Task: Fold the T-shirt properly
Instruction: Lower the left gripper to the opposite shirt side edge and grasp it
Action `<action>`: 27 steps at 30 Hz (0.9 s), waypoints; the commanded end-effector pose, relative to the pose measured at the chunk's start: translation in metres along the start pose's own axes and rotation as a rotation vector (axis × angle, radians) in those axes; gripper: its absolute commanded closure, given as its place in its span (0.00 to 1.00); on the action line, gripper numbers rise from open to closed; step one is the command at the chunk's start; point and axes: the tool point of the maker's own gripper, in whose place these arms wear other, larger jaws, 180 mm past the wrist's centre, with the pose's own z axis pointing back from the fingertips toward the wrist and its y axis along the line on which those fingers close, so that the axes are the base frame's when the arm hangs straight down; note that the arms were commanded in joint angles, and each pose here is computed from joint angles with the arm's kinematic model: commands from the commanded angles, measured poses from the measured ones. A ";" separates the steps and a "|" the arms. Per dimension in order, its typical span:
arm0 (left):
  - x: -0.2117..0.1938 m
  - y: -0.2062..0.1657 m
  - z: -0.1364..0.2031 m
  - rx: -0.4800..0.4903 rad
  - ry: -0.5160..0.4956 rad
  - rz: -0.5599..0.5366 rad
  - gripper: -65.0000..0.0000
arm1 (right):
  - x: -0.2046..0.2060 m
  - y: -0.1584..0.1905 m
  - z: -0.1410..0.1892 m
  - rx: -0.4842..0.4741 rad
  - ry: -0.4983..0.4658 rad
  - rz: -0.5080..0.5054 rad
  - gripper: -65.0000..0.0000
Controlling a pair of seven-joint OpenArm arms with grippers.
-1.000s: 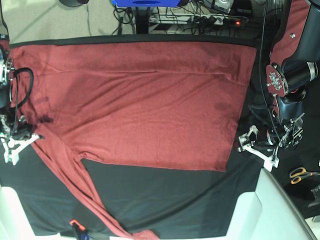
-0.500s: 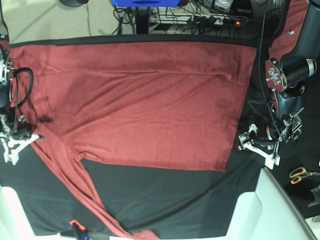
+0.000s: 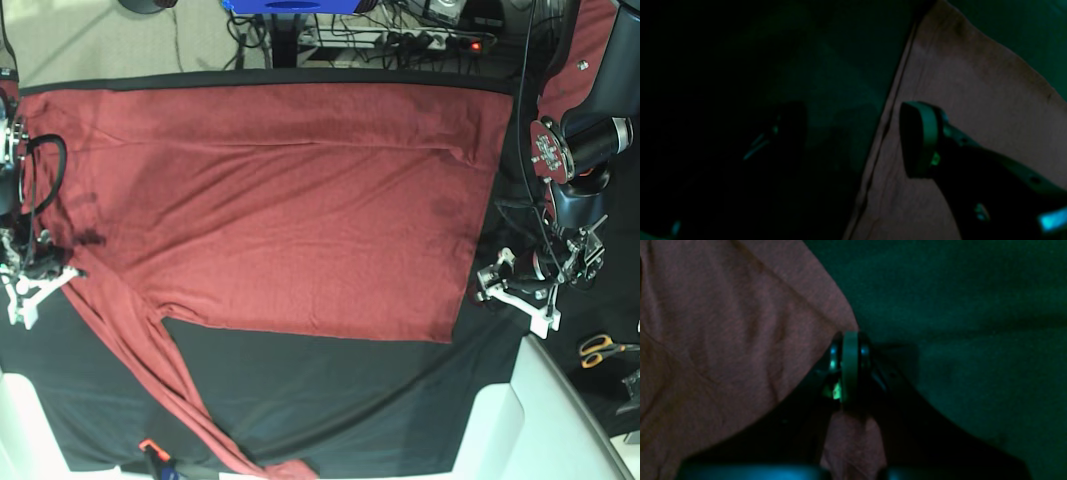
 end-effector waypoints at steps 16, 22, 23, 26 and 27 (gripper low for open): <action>0.017 -0.001 0.004 -0.001 -0.021 -0.007 0.35 | 0.028 -0.006 0.005 -0.007 -0.062 -0.001 1.00; 0.017 -0.001 0.004 -0.001 -0.021 -0.007 0.35 | 0.028 -0.006 0.005 -0.007 -0.062 -0.001 1.00; 0.017 -0.001 0.004 -0.001 -0.021 -0.007 0.35 | 0.027 -0.005 0.005 -0.005 -0.061 -0.001 1.00; 0.016 -0.001 0.004 -0.001 -0.019 -0.006 0.35 | 0.027 -0.004 0.004 -0.004 -0.061 -0.001 1.00; 0.016 -0.001 0.004 -0.001 -0.019 -0.006 0.35 | 0.027 -0.004 0.004 -0.004 -0.061 -0.001 1.00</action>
